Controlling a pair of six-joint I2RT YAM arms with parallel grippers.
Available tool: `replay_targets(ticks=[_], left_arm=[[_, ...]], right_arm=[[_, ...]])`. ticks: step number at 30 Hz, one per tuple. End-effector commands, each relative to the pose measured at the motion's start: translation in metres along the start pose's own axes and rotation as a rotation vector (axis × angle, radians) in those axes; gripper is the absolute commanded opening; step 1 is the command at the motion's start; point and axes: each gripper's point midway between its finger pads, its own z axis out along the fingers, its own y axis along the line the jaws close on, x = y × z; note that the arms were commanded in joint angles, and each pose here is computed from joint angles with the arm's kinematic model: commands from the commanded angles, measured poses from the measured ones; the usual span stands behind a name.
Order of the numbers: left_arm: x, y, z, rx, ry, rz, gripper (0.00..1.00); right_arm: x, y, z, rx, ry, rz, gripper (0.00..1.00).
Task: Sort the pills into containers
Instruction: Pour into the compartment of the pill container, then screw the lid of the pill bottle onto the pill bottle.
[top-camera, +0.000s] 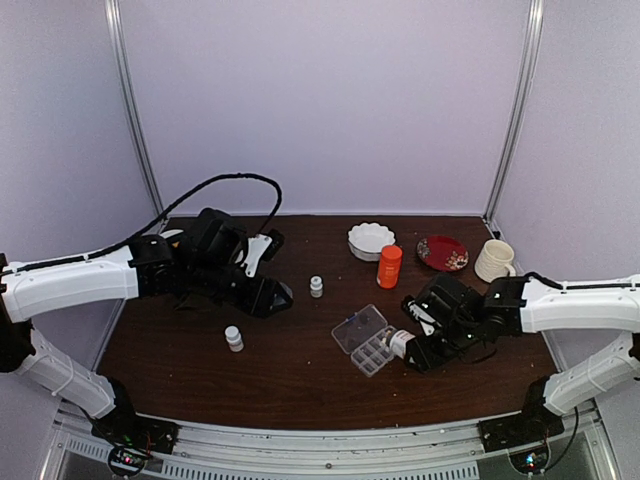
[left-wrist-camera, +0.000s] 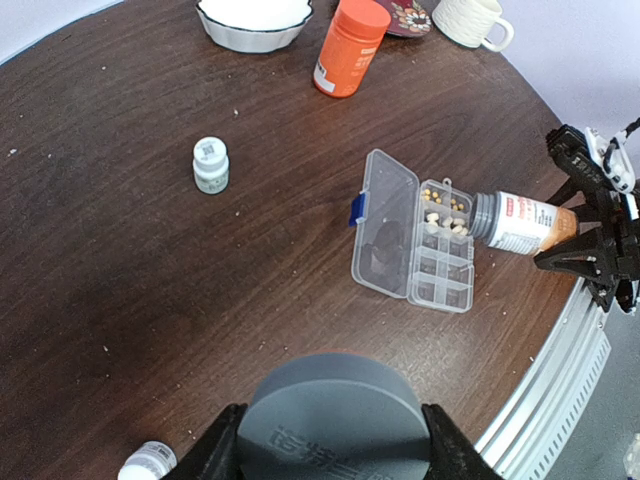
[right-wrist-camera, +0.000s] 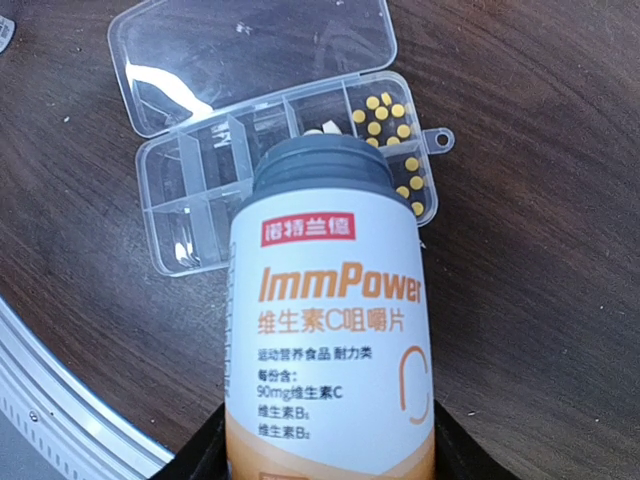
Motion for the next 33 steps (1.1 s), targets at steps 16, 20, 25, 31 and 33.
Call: replay_targets(ticks=[16, 20, 25, 31, 33], left_arm=[[-0.019, -0.013, -0.006, 0.04, -0.049, 0.016, 0.0], [-0.021, -0.014, -0.008, 0.038, -0.047, 0.017, 0.0], [-0.024, -0.017, -0.011, 0.039, -0.048, 0.016, 0.0], [-0.033, -0.024, -0.016, 0.066, -0.061, 0.012, 0.0], [-0.038, -0.03, -0.02, 0.088, -0.067, 0.008, 0.0]], right_arm=[[-0.014, 0.008, -0.018, -0.145, -0.26, -0.018, 0.0], [-0.026, 0.014, -0.031, -0.21, -0.395, -0.029, 0.0], [-0.041, 0.013, -0.059, -0.259, -0.581, -0.027, 0.0], [-0.063, 0.019, -0.112, -0.331, -0.839, -0.085, 0.0], [-0.074, 0.024, -0.135, -0.355, -0.941, -0.117, 0.0]])
